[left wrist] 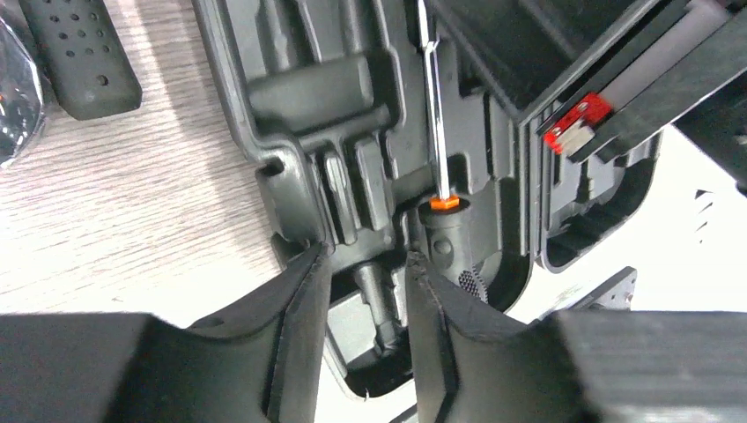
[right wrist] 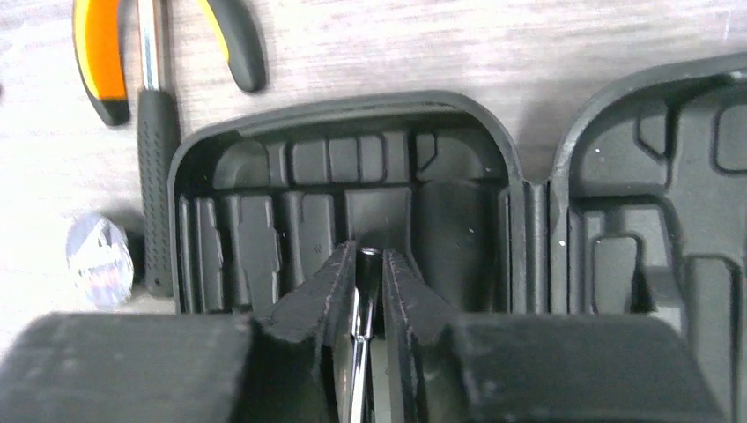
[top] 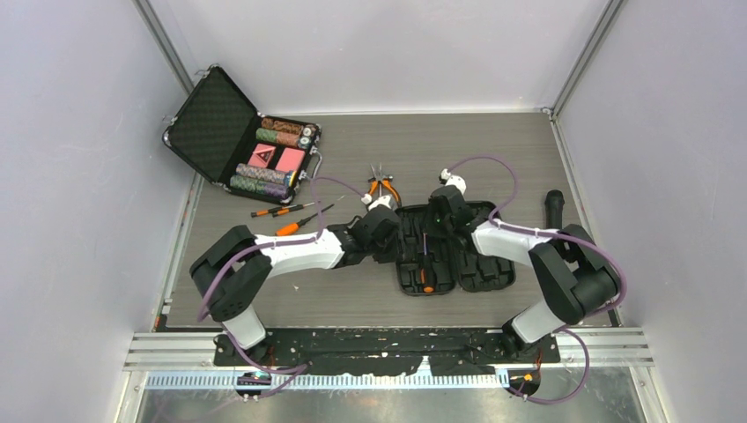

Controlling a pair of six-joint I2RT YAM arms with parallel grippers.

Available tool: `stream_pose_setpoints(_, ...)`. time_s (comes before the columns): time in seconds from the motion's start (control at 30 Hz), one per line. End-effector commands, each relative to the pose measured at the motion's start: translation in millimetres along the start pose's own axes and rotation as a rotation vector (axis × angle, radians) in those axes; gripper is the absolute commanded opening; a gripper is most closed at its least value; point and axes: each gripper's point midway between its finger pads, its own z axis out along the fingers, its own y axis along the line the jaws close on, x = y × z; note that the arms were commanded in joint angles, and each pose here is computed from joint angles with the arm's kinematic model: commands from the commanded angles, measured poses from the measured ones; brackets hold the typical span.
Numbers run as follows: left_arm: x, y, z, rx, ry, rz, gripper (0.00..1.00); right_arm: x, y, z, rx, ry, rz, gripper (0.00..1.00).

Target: Pack the tool kit

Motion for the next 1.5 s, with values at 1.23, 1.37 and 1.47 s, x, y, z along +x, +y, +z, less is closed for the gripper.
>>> stream_pose_setpoints(1.23, -64.8, -4.0, -76.9, 0.032, -0.267, 0.197, 0.48, 16.0, 9.5, -98.3, -0.056, 0.267, -0.222, 0.05)
stream_pose_setpoints(1.37, -79.2, 12.7, -101.1, 0.01, -0.314, 0.198, 0.48, 15.5, 14.9, -89.4, -0.041, 0.294, -0.243, 0.05)
stream_pose_setpoints(1.47, -96.9, 29.0, -127.5, -0.022, -0.361, 0.214, 0.48, 21.8, 13.8, -81.1, -0.013, 0.333, -0.264, 0.05)
